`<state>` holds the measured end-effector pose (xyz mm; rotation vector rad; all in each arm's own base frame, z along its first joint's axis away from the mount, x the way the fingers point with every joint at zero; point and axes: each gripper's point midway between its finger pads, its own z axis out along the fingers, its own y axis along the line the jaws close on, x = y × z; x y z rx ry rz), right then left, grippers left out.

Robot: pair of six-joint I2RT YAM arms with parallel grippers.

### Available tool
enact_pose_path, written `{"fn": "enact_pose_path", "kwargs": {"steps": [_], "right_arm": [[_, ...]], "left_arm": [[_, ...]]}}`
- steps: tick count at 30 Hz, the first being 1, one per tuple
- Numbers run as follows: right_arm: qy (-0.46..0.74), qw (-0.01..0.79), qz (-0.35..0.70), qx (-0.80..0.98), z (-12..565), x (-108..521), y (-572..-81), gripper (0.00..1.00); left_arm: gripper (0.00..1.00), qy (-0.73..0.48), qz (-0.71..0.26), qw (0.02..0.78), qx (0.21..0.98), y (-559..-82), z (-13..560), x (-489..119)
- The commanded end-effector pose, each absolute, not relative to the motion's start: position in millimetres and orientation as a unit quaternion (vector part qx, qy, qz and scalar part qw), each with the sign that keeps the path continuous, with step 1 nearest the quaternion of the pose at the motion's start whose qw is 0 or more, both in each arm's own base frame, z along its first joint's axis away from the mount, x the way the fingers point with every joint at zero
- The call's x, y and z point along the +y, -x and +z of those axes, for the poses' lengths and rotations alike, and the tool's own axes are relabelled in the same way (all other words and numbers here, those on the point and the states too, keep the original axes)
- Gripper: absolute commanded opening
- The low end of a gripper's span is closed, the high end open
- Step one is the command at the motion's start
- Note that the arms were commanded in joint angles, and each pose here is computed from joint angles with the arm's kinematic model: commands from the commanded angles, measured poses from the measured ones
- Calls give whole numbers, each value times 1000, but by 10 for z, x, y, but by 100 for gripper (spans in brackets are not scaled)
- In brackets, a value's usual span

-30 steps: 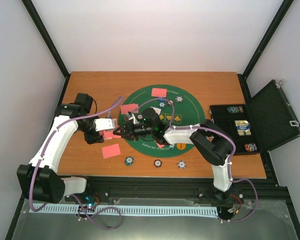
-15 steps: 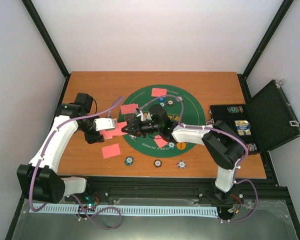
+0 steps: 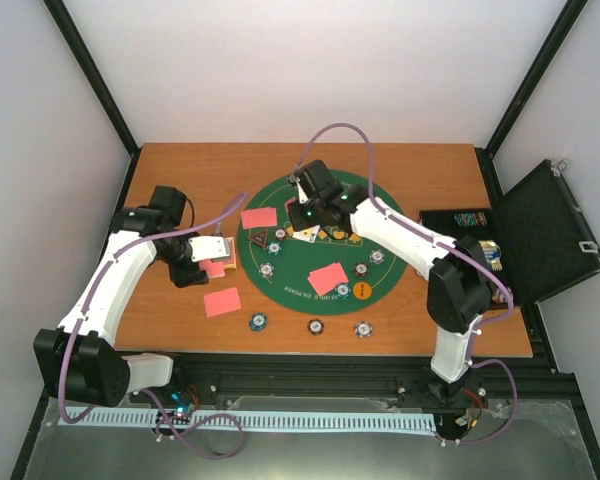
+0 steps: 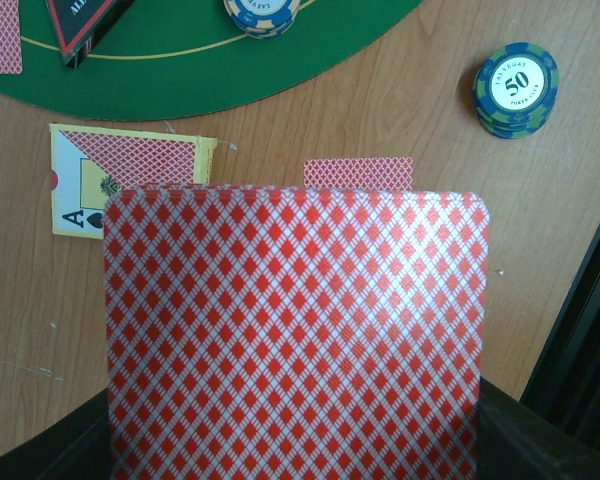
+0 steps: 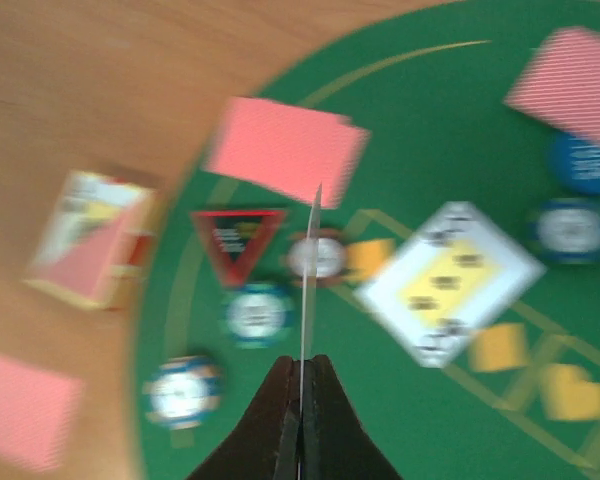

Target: Distribute texas hold em gaming equipment

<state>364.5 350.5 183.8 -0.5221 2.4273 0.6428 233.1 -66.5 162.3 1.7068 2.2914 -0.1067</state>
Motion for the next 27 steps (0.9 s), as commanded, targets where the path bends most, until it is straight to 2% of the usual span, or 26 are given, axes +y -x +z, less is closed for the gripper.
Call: {"fn": "enact_pose_path", "kwargs": {"steps": [1,10,25,27], "right_arm": [[269,283,-74,918,1361,2655,-3954,3],[364,319,-238,842,1132,2646,-4220,3],[423,297,-256,817,547,2908,-4231,3],[422,294,-244,822,500,2944,-4196,9]], "left_arm": [[10,-590,-34,154,792,-2366,1700,-685],[10,-592,-31,149,791,-2351,1680,-667],[9,-594,-29,146,791,-2374,1673,-662],[9,-594,-28,147,790,-2379,1682,-659]]}}
